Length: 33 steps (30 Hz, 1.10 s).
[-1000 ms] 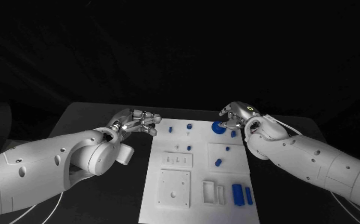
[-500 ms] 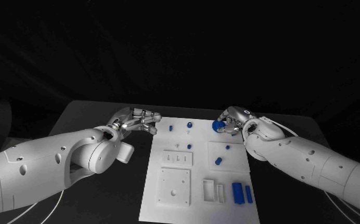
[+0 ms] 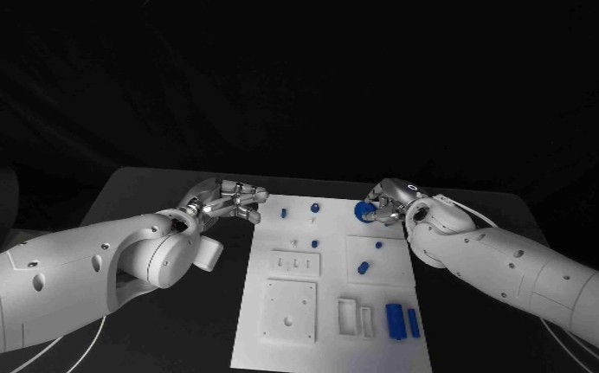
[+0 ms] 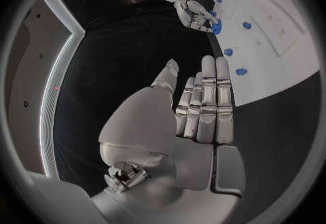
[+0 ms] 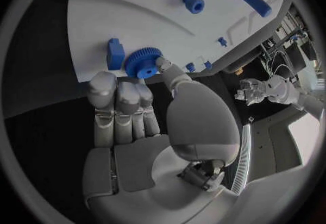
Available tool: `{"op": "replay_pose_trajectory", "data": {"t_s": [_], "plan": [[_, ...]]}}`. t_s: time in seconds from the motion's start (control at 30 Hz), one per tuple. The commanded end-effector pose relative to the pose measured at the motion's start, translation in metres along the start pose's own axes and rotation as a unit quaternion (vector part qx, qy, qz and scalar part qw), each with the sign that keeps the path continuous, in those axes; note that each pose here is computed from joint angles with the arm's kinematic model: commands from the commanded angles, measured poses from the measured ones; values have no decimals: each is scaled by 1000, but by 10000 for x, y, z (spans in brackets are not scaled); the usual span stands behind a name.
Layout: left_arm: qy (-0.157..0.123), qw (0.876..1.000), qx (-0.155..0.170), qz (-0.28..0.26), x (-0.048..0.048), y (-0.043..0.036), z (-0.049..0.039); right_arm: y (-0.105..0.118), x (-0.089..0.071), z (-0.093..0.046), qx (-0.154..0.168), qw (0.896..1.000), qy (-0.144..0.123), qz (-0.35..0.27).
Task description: Assemble the parts on the task board
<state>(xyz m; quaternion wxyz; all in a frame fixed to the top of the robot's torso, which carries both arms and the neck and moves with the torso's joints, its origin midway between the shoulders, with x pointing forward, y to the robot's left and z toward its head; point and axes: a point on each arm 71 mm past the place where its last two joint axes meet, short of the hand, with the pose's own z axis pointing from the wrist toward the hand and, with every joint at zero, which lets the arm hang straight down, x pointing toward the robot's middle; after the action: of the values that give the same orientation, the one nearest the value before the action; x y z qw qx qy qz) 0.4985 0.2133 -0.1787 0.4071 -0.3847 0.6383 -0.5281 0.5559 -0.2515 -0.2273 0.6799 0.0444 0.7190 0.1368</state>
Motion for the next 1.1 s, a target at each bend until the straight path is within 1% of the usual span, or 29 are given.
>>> {"op": "replay_pose_trajectory", "data": {"t_s": [0.03, 0.23, 0.43, 0.77, 0.97, 1.1], "plan": [[10, 1000, 4, -4, 26, -13, 5, -1, 19, -4, 0, 1000, 5, -4], [9, 1000, 3, -4, 22, -11, 6, -3, 17, -6, 0, 1000, 3, -4], [9, 1000, 2, -4, 20, -9, 7, -18, 24, -9, 4, 1000, 9, -7], [9, 1000, 1, -4, 13, -4, 10, -7, 40, -32, 2, 999, 12, -32], [9, 1000, 0, -4, 10, -3, 9, 16, 52, -41, 0, 999, 9, -47], [9, 1000, 0, -4, 8, -1, 7, 54, 48, -44, -4, 999, 1, -49]]}}
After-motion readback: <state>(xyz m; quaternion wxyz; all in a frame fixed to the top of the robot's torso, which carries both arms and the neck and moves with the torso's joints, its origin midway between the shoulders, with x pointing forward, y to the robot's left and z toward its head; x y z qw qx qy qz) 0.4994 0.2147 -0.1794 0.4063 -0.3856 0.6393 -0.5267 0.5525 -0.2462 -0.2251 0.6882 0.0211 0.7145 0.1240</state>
